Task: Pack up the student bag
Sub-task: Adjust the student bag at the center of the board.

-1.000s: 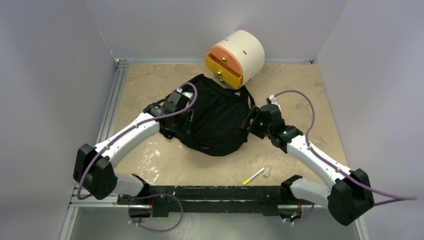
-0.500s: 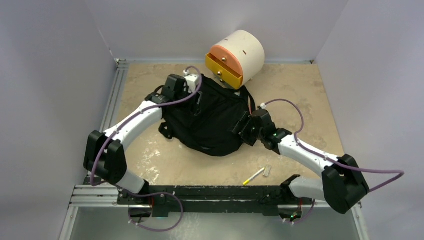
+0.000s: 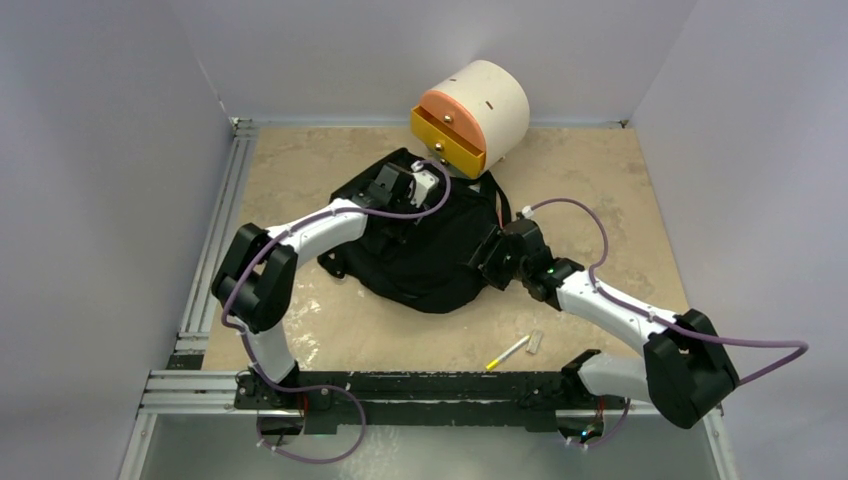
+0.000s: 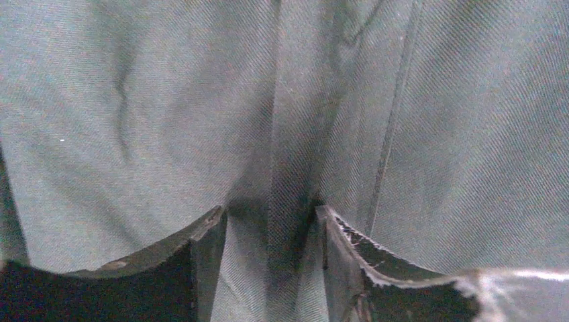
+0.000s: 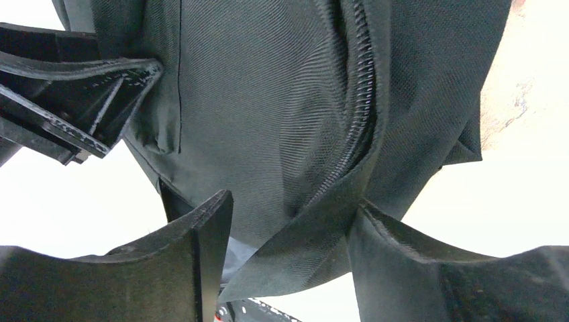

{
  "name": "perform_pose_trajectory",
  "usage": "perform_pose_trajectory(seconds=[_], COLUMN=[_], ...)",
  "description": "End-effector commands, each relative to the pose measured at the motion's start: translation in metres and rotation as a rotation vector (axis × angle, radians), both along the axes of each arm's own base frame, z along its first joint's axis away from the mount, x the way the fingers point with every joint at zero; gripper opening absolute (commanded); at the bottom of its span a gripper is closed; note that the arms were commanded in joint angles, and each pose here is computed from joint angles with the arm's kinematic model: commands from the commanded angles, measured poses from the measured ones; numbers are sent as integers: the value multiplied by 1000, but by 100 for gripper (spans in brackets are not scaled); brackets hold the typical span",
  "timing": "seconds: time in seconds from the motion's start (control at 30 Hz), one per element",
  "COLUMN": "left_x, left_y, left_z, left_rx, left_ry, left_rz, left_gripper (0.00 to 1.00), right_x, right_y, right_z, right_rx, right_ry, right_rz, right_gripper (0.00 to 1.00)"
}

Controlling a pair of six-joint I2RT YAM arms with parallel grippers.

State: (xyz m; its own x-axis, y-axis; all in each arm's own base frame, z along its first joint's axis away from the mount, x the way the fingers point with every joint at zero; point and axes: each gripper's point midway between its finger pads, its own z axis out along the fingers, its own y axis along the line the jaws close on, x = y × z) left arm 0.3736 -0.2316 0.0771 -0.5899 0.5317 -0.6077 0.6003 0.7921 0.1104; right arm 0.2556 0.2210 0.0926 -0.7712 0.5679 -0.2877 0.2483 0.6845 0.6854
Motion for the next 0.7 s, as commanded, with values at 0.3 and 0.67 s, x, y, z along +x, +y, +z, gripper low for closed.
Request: perform_pose_trajectory(seconds=[0.3, 0.67], left_x=[7, -85], left_y=[18, 47], left_z=[32, 59], left_rx=[16, -115], left_ry=[-51, 107], left_rz=[182, 266], left_gripper=[0, 0], right_x=[20, 41], right_y=[-4, 3], right_z=[23, 26], right_rx=[-43, -161], right_ry=[-100, -142], right_rz=[-30, 67], right_gripper=[0, 0])
